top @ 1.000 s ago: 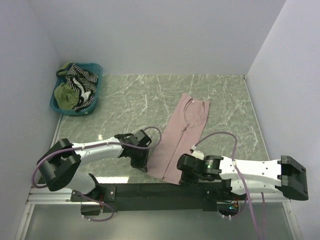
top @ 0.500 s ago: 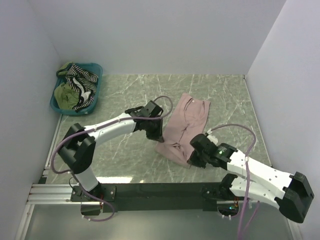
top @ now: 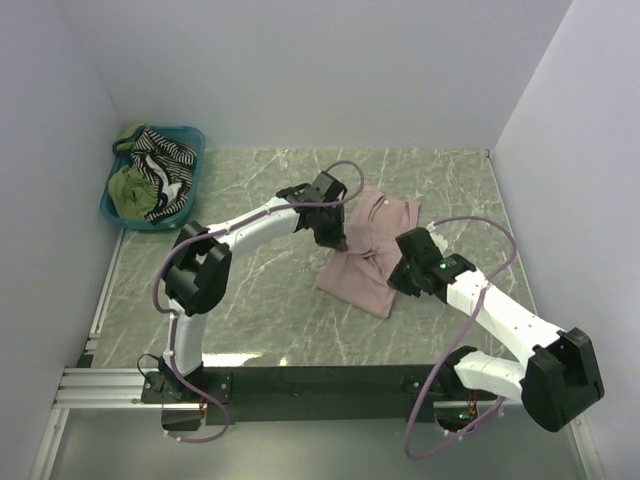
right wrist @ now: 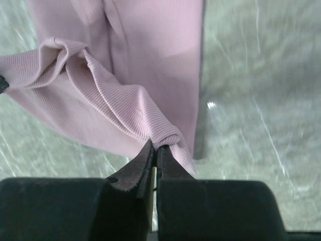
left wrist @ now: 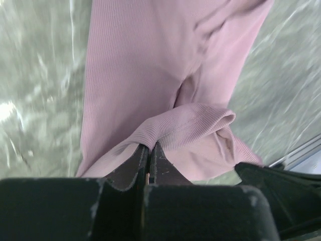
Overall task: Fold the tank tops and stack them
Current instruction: Fold the tank top
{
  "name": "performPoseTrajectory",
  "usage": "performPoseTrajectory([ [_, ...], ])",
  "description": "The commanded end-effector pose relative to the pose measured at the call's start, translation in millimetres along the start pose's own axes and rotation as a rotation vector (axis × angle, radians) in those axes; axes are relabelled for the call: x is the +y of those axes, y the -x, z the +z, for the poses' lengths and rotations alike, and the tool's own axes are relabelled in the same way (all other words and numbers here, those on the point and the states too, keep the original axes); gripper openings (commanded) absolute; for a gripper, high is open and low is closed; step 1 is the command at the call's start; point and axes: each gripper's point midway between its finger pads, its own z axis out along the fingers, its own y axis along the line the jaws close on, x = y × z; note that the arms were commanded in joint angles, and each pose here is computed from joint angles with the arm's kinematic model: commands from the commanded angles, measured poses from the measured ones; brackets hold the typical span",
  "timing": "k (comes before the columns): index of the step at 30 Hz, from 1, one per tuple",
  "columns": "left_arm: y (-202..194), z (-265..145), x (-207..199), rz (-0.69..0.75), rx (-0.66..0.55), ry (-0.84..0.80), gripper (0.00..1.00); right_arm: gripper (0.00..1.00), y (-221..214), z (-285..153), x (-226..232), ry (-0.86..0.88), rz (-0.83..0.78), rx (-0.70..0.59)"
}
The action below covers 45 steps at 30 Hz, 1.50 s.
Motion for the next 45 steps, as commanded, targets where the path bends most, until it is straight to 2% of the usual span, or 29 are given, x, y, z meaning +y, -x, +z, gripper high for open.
performPoseTrajectory([
  [1,33,-4,-8,-0.020,-0.065,-0.009,0.01,0.00,35,-4,25,0.063,-0.032,-0.086],
  [8,66,9,-21,-0.025,-0.099,-0.056,0.01,0.00,57,12,25,0.046,-0.015,-0.094],
  [14,71,33,-26,-0.006,-0.073,-0.088,0.01,0.01,61,25,22,0.035,0.002,-0.083],
  [15,71,35,-27,-0.002,-0.071,-0.096,0.04,0.06,61,26,20,0.027,0.004,-0.083],
  [16,74,37,-28,-0.001,-0.077,-0.107,0.11,0.19,63,27,18,0.022,0.009,-0.088],
  [17,74,38,-28,-0.001,-0.084,-0.112,0.30,0.25,65,27,18,0.022,0.015,-0.094],
  [19,83,30,-30,-0.005,-0.126,-0.128,0.45,0.36,72,27,19,0.028,0.022,-0.114],
  [20,89,28,-33,-0.005,-0.153,-0.151,0.59,0.39,76,26,18,0.025,0.024,-0.122],
  [22,104,11,-35,-0.017,-0.202,-0.185,0.65,0.43,87,22,20,0.017,0.026,-0.147],
  [26,131,-22,-35,-0.026,-0.289,-0.195,0.71,0.43,108,7,25,0.018,0.006,-0.205],
  [29,136,-44,-29,-0.033,-0.334,-0.161,0.71,0.42,113,0,32,0.043,-0.020,-0.219],
  [31,135,-59,-27,-0.064,-0.357,-0.150,0.64,0.39,107,6,28,0.027,-0.033,-0.197],
  [32,123,-53,-18,-0.082,-0.331,-0.137,0.54,0.37,105,9,27,0.022,-0.036,-0.192],
  [35,92,-47,-16,-0.095,-0.262,-0.158,0.44,0.38,99,23,24,0.011,-0.055,-0.163],
  [37,70,-41,-14,-0.087,-0.215,-0.139,0.42,0.38,99,32,30,0.009,-0.070,-0.137],
  [39,43,-27,-5,-0.091,-0.162,-0.124,0.32,0.39,107,36,36,0.011,-0.082,-0.140],
  [42,15,-20,-7,-0.077,-0.123,-0.151,0.28,0.41,114,44,39,-0.011,-0.104,-0.140],
  [45,-4,-11,-10,-0.048,-0.077,-0.168,0.26,0.42,117,50,24,-0.070,-0.088,-0.141],
])
